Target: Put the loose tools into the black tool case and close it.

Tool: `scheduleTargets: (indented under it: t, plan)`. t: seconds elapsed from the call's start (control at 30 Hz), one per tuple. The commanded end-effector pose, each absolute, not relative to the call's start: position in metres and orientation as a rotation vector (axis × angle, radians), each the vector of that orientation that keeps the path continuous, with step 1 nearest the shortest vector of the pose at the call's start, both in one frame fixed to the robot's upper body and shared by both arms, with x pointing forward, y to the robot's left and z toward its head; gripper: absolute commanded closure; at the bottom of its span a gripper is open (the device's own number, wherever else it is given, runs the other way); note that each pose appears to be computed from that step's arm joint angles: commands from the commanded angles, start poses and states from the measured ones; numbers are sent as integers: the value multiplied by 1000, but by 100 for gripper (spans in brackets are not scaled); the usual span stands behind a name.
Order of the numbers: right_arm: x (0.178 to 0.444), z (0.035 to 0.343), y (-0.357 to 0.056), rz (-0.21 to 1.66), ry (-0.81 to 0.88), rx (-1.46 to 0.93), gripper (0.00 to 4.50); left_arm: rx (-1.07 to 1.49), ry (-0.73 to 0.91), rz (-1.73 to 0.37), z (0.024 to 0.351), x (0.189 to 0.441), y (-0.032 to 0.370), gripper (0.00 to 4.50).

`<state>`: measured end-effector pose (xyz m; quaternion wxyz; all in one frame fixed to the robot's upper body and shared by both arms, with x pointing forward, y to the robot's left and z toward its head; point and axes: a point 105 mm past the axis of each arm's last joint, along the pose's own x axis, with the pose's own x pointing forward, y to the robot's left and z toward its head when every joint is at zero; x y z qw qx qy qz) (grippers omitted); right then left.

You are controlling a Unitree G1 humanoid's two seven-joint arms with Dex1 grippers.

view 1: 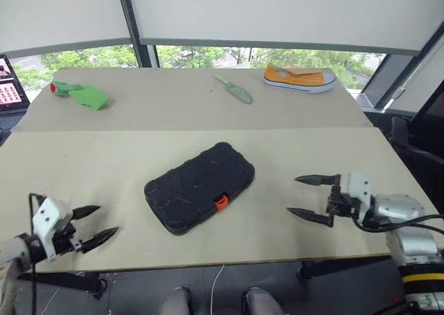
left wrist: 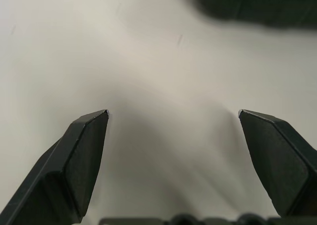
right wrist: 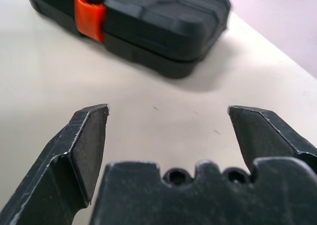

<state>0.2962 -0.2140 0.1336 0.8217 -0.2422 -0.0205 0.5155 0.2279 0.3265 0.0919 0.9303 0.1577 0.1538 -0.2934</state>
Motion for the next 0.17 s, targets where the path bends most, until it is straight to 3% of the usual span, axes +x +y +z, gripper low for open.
scheduleTargets:
  t: [0.03, 0.17]
  plan:
    - [298, 139, -227, 1064, -69, -584, 3, 369, 250, -553, 105, 230, 332, 0]
    - [300, 136, -232, 1033, -66, -577, 3, 436, 218, -533, 110, 233, 329, 0]
